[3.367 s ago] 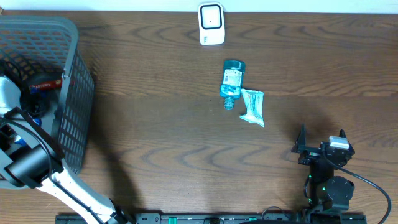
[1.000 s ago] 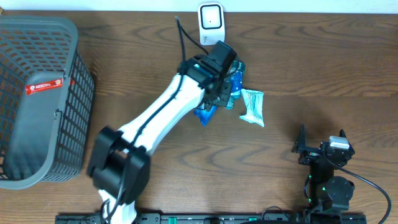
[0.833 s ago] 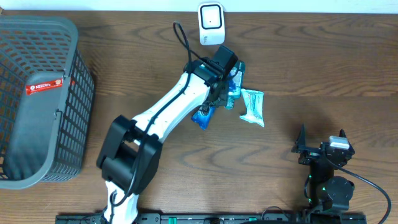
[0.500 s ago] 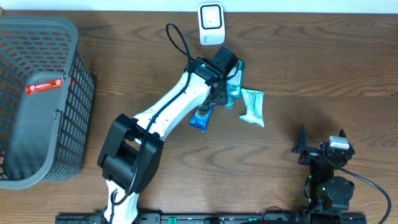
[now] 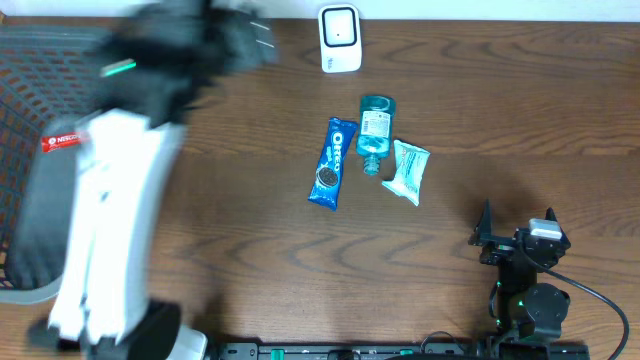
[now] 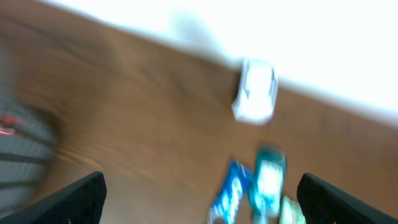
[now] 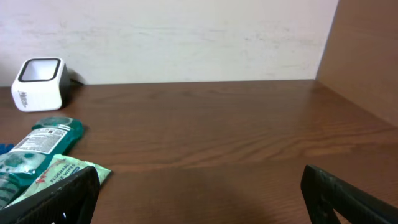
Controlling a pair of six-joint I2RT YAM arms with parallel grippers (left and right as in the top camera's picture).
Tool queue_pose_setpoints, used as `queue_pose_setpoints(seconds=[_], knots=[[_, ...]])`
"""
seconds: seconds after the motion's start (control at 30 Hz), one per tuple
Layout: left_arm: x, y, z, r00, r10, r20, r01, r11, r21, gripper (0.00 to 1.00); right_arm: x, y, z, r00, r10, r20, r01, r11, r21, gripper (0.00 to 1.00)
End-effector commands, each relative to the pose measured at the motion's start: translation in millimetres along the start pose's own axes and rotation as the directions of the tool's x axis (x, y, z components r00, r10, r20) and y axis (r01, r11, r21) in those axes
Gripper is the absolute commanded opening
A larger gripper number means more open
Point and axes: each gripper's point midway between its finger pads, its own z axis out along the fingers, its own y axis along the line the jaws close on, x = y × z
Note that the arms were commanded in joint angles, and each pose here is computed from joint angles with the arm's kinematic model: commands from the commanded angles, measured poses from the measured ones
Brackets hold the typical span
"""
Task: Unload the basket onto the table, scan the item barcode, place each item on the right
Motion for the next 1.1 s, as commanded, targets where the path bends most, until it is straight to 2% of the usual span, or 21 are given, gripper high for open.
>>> queue_pose_setpoints(seconds=[0.0, 0.1, 0.17, 0.3, 0.43, 0.47, 0.53, 0.63, 0.73, 0.8, 0.87, 1.07], knots=[[-29, 65, -26, 0.991, -0.093, 0.096, 0.105, 0.986, -0.128, 0.98, 0, 2, 0, 1.0, -0.012, 0.001, 0.012, 1.0, -0.009, 0.99], [-35, 134, -34, 0.955, -0.261, 0.14, 0.29, 0.921, -0.262, 0.98, 0, 2, 0, 1.0, -0.012, 0.001, 0.012, 1.0, -0.008, 0.99], [-27, 170, -33, 0.933, -0.335, 0.134, 0.361, 0.868, -0.341, 0.98, 0, 2, 0, 1.0, -0.012, 0.001, 0.012, 1.0, -0.008, 0.99], [-12, 213, -15, 0.911, -0.401, 0.093, 0.399, 0.805, -0.44, 0.98, 0, 2, 0, 1.0, -0.012, 0.001, 0.012, 1.0, -0.009, 0.99], [-3, 238, 5, 0.916, -0.401, 0.035, 0.363, 0.787, -0.499, 1.0, 0, 2, 0, 1.0, -0.012, 0.001, 0.012, 1.0, -0.009, 0.99], [-1, 247, 10, 0.899, -0.436, 0.047, 0.395, 0.759, -0.517, 0.9, 0, 2, 0, 1.0, -0.012, 0.001, 0.012, 1.0, -0.009, 0.99], [6, 261, 17, 0.828, -0.552, 0.101, 0.51, 0.665, -0.546, 0.89, 0, 2, 0, 1.0, -0.012, 0.001, 0.012, 1.0, -0.008, 0.99], [23, 283, 28, 0.663, -0.722, 0.198, 0.675, 0.462, -0.576, 0.89, 0, 2, 0, 1.0, -0.012, 0.001, 0.012, 1.0, -0.009, 0.99], [37, 300, 44, 0.548, -0.797, 0.254, 0.734, 0.313, -0.602, 0.89, 0, 2, 0, 1.0, -0.012, 0.001, 0.012, 1.0, -0.009, 0.99], [44, 308, 59, 0.524, -0.812, 0.259, 0.735, 0.277, -0.619, 0.89, 0, 2, 0, 1.0, -0.012, 0.001, 0.012, 1.0, -0.009, 0.99], [48, 316, 75, 0.525, -0.812, 0.255, 0.724, 0.268, -0.636, 0.89, 0, 2, 0, 1.0, -0.012, 0.001, 0.012, 1.0, -0.009, 0.99], [75, 350, 106, 0.454, -0.804, 0.384, 0.713, 0.069, -0.698, 0.89, 0, 2, 0, 1.0, -0.012, 0.001, 0.012, 1.0, -0.009, 0.99]])
